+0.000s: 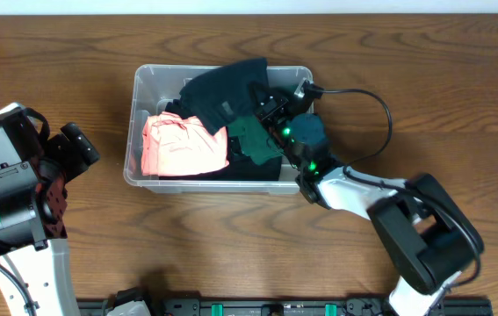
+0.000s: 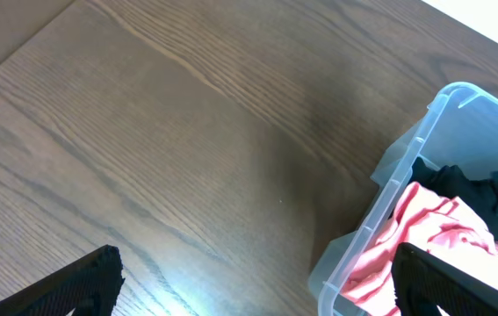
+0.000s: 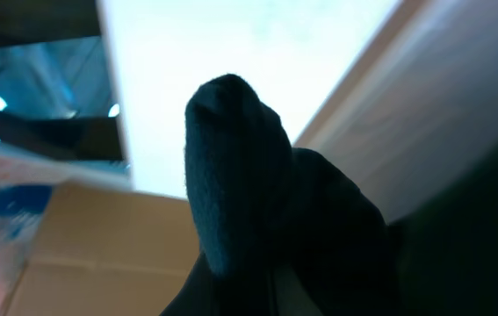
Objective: Pack container
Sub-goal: 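Carry the navy garment left and lower it into the bin, then press the navy garment down into the bin's right side with the right gripper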
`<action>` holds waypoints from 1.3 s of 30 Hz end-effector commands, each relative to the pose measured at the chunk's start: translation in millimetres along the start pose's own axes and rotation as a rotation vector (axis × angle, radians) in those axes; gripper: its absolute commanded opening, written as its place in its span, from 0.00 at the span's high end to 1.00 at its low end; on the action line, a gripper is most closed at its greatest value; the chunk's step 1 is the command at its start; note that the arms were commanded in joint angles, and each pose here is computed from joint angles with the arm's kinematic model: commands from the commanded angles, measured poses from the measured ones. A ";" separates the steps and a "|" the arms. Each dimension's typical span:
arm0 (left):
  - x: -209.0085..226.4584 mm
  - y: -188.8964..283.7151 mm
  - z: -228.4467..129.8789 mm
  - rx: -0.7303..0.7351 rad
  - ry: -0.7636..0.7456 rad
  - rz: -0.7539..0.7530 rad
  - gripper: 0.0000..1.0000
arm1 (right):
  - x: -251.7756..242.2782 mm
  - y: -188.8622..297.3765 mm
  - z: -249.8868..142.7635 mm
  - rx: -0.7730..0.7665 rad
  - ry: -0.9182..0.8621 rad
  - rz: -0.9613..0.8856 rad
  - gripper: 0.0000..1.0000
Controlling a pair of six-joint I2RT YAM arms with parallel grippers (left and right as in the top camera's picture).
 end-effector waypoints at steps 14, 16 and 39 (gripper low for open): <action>3.3 -0.2 0.1 -0.002 0.013 0.016 0.02 | 21.7 4.3 -23.0 0.227 0.364 0.084 0.82; 3.3 -0.2 0.1 -0.002 0.013 0.016 0.02 | 16.7 9.9 -18.5 0.247 0.418 0.026 0.82; 3.3 -0.2 0.1 -0.002 0.012 0.016 0.02 | 63.4 82.1 66.4 0.119 0.868 -0.161 0.73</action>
Point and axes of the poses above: each gripper's point midway between its finger pads, its own y axis back along the fingers, its own x axis along the line the jaws close on, z = x × y, the point moved 2 cm from there along y, back along the fingers, and after that the axes turned 4 degrees about y, right-handed, at the moved point
